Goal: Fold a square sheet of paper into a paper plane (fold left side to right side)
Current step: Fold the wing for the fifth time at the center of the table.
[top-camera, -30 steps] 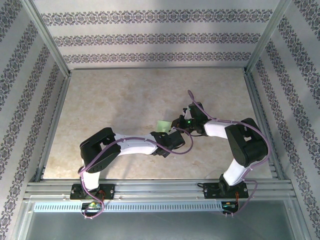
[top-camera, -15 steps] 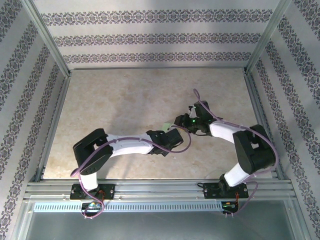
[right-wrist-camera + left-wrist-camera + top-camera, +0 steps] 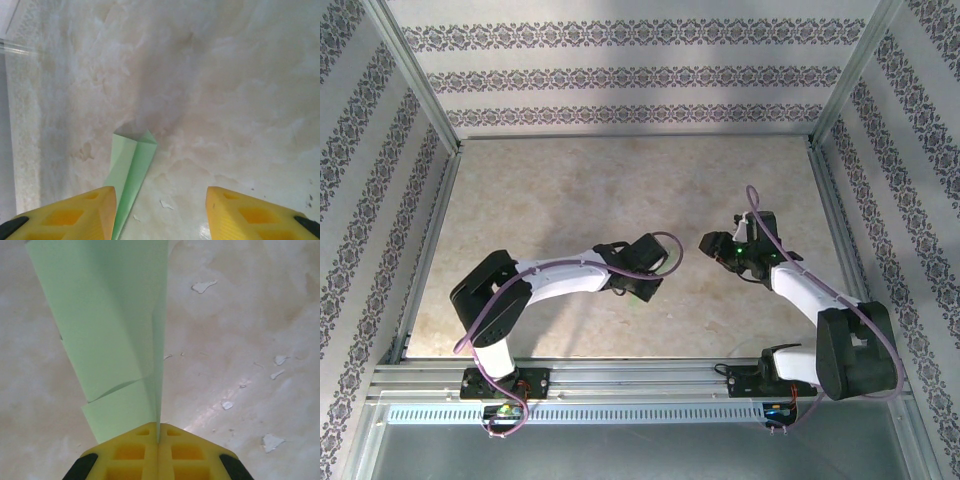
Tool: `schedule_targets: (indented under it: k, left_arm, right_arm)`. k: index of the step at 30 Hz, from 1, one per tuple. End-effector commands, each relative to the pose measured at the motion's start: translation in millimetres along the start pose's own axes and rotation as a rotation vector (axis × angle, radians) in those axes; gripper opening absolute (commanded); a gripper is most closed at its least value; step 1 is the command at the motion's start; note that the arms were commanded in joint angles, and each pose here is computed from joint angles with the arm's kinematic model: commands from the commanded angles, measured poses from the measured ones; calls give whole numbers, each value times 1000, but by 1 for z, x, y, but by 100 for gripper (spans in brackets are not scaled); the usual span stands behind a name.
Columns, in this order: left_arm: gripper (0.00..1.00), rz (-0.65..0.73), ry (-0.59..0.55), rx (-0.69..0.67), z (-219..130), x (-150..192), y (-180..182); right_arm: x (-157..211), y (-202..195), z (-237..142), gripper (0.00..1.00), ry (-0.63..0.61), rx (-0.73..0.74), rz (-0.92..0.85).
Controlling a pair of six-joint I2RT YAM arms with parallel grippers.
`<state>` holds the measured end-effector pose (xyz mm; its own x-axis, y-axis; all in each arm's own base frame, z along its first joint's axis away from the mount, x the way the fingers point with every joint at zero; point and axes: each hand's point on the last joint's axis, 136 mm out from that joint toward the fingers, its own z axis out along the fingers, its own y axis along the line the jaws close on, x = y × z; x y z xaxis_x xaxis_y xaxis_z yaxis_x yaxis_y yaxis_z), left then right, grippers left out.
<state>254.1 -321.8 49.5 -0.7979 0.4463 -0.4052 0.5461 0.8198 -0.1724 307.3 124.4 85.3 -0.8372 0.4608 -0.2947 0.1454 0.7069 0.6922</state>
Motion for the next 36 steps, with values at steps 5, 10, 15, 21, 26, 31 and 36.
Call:
schedule_targets:
  k: [5,10,15,21,26,31,36]
  left_arm:
    - [0,-234,-42,250,0,-15,-10]
    - [0,-320,-80,320,1,-19,-6]
    - [0,-361,-89,371,3,-21,-9]
    - [0,-431,-127,435,2,-27,-7]
    - [0,-485,-139,484,4,-29,-7]
    - [0,-520,-156,527,6,-34,-10]
    - [0,-548,-155,548,10,-35,-10]
  right_arm:
    - [14,2,5,50,43,-61,-42]
    - [22,10,12,49,68,-86,-59]
    - [30,19,24,47,93,-115,-62]
    - [40,30,36,46,118,-143,-67]
    - [46,35,44,45,129,-153,-41]
    - [51,39,54,46,132,-137,-16]
    - [53,38,65,45,134,-113,15]
